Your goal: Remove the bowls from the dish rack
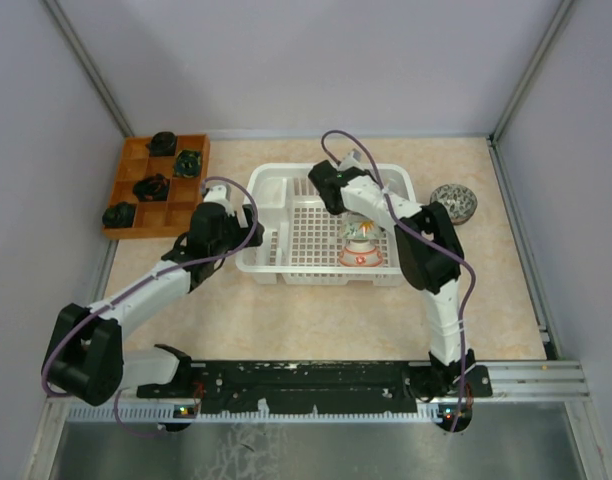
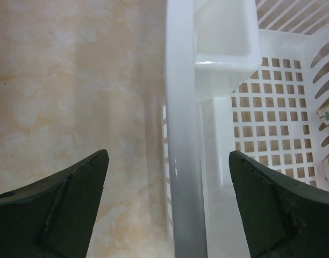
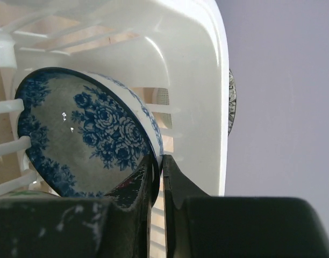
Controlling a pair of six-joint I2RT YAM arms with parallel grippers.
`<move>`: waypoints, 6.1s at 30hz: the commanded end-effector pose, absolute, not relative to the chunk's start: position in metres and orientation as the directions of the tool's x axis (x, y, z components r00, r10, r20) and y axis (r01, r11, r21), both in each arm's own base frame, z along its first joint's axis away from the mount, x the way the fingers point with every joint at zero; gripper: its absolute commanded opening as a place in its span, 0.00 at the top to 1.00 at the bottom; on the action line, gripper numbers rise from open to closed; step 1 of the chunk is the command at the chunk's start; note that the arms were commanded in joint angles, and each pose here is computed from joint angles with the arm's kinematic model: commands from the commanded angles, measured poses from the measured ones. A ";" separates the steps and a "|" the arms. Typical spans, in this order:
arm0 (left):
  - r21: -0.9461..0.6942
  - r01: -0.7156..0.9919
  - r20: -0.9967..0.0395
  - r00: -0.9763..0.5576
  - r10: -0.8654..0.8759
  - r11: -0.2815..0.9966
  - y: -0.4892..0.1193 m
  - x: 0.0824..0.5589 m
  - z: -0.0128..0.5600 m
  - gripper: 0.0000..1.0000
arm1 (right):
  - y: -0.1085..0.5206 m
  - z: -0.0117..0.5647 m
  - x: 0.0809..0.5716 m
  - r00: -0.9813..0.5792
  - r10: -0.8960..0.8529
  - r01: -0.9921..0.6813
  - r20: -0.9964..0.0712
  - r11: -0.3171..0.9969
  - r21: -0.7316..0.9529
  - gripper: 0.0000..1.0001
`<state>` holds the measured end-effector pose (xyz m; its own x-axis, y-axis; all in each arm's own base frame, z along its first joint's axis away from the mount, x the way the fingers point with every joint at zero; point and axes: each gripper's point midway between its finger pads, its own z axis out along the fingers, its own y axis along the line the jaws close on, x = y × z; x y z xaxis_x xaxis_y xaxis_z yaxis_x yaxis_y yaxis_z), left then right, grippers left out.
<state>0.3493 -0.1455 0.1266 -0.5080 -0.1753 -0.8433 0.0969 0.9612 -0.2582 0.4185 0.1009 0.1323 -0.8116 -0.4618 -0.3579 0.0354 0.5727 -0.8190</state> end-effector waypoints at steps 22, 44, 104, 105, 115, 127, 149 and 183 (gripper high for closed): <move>-0.249 0.088 -0.809 -0.566 -0.157 0.965 -0.144 0.345 0.103 0.01 | 0.095 0.239 0.421 -0.647 -0.354 0.308 -0.675 0.688 -0.657 1.00; -0.264 0.100 -0.812 -0.560 -0.165 0.959 -0.147 0.345 0.109 0.01 | 0.104 0.265 0.433 -0.577 -0.066 0.108 -0.814 0.982 -0.156 1.00; -0.330 0.166 -0.813 -0.551 -0.190 0.929 -0.162 0.340 0.124 0.01 | -0.102 0.166 0.420 -0.652 0.471 0.524 -0.594 0.846 0.095 1.00; -0.330 0.167 -0.812 -0.553 -0.189 0.929 -0.162 0.340 0.124 0.01 | -0.103 0.165 0.421 -0.651 0.473 0.526 -0.593 0.845 0.096 1.00; -0.327 0.164 -0.811 -0.554 -0.187 0.931 -0.161 0.341 0.122 0.01 | -0.108 0.159 0.422 -0.652 0.477 0.535 -0.589 0.840 0.088 1.00; -0.327 0.164 -0.811 -0.554 -0.187 0.931 -0.161 0.340 0.122 0.01 | -0.109 0.151 0.424 -0.663 0.482 0.540 -0.573 0.838 0.080 1.00; -0.327 0.161 -0.810 -0.555 -0.188 0.931 -0.161 0.340 0.122 0.01 | -0.105 0.167 0.426 -0.641 0.491 0.534 -0.590 0.837 0.117 0.67; -0.333 0.167 -0.807 -0.559 -0.189 0.928 -0.163 0.340 0.121 0.01 | -0.100 0.184 0.391 -0.626 0.469 0.525 -0.623 0.844 0.108 0.66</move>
